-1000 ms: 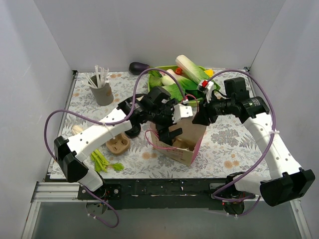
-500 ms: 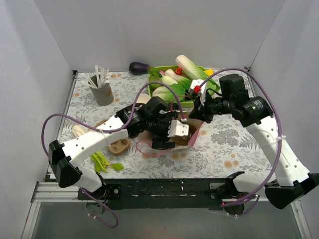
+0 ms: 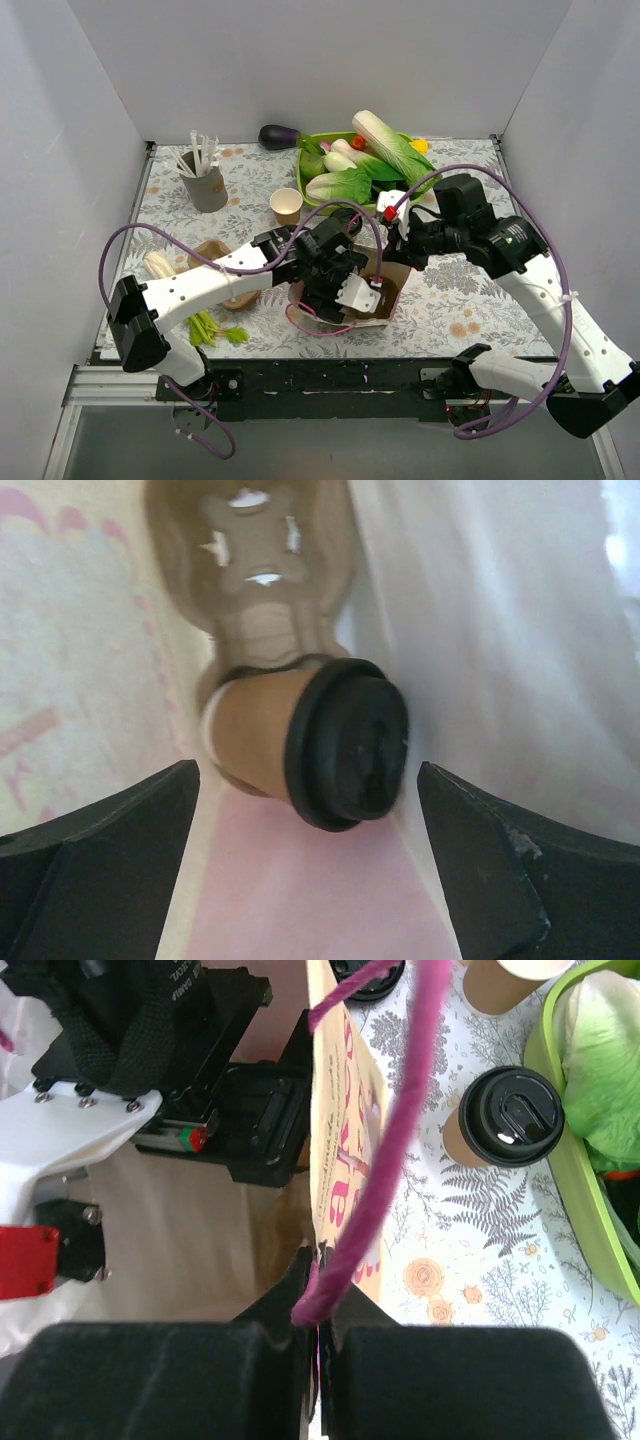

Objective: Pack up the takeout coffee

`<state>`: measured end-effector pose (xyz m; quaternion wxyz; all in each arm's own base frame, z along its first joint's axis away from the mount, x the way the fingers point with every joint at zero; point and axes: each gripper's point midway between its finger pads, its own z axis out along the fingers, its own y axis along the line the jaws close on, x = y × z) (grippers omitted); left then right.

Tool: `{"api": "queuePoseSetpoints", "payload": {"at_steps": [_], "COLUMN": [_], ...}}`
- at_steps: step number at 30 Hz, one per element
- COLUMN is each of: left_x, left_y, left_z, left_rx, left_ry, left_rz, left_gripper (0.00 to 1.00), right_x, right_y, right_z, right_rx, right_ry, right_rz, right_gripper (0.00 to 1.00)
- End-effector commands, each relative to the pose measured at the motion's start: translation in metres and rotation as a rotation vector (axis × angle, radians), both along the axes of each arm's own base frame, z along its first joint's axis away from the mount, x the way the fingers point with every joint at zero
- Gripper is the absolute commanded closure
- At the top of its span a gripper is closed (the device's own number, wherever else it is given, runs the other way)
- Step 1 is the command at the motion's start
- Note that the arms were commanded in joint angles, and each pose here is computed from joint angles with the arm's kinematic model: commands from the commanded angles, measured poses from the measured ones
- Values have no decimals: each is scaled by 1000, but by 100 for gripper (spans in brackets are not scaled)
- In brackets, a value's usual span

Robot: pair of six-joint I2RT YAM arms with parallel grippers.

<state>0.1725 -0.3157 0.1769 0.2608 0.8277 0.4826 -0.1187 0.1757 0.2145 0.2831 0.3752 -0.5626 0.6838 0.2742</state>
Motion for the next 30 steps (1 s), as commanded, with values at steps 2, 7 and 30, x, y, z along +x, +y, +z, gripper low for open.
{"api": "queuePoseSetpoints", "payload": {"at_steps": [2,7,30], "left_x": [-6,-6,13], "left_y": [12,14,7], "left_z": [-18,-30,-50], "left_rx": [55,77,156], "left_ry": [-25,-29,-9], "left_rz": [-35,-38,60], "left_gripper": [7,7,59], "right_x": [-4,-16,-28], "right_y": [-2,-1,4], "right_z": [20,14,13], "right_rx": [79,91,94], "right_ry": [-105,-137,-132], "right_rz": [-26,17,75], "right_gripper": [99,99,99]}}
